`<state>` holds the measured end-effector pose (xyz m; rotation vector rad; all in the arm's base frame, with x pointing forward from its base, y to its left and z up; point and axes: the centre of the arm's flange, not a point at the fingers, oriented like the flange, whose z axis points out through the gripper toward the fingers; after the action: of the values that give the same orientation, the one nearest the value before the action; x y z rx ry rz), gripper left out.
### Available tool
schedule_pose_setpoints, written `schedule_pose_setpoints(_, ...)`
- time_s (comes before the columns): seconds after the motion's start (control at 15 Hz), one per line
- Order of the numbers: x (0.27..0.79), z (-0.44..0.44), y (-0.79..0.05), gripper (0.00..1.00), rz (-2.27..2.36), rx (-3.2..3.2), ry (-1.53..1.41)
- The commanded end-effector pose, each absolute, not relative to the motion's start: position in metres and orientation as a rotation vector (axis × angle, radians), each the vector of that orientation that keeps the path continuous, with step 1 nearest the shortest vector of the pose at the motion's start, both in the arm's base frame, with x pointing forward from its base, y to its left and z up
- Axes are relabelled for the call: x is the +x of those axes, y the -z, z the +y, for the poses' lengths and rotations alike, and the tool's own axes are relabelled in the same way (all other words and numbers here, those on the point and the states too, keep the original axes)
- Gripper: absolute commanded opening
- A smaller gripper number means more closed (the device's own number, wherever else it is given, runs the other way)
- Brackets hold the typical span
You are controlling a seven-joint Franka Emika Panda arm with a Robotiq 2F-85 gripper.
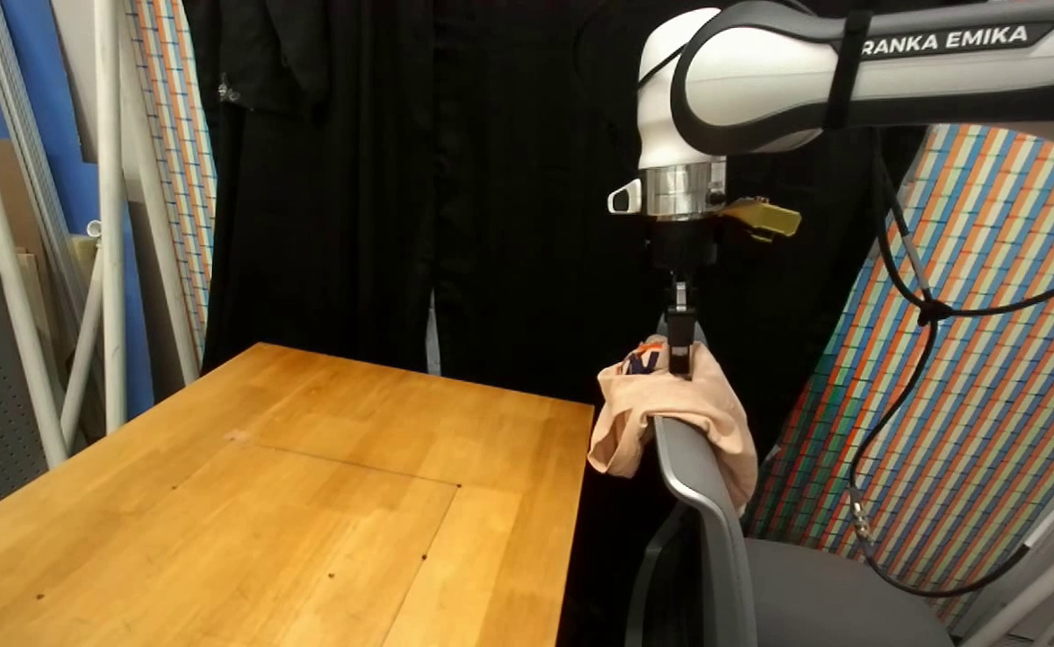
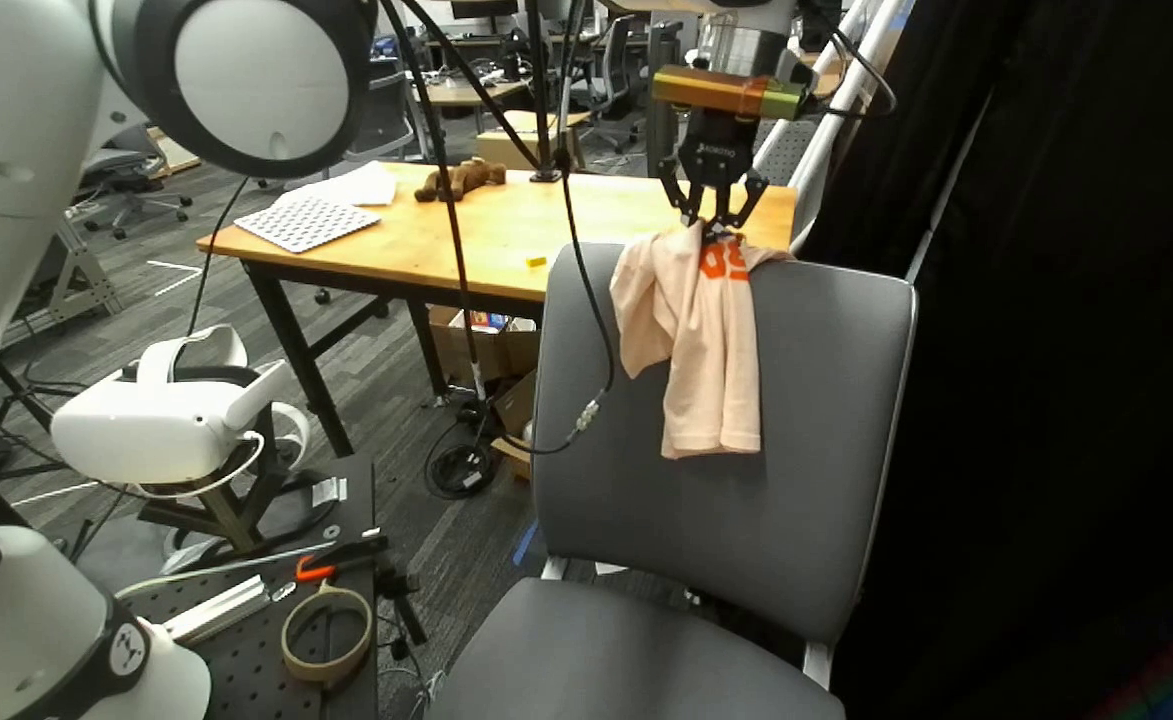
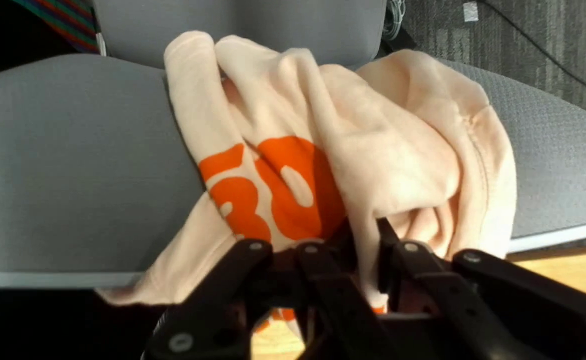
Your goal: Pick up the shirt on the chair and put it on the table
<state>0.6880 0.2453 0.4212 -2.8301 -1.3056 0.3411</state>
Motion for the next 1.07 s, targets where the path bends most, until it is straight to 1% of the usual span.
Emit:
schedule_pose_setpoints(0.0,0.669,0.292,-0.497,0.08,-1.525,-2.832,-0.172)
schedule_pose_setpoints(0.4,0.591,0.388,-0.600,0.07,-1.938,-2.579,0.013)
schedule_pose_setpoints(0.53,0.580,0.415,-0.613,0.07,-2.046,-2.442,0.054)
schedule_pose_setpoints(0.73,0.583,0.448,-0.605,0.07,-2.202,-2.243,0.085)
schedule_pose_setpoints(0.8,0.602,0.452,-0.609,0.07,-2.247,-2.177,0.082)
schedule_pose_setpoints(1.0,0.632,0.469,-0.582,0.07,-2.379,-1.983,0.062)
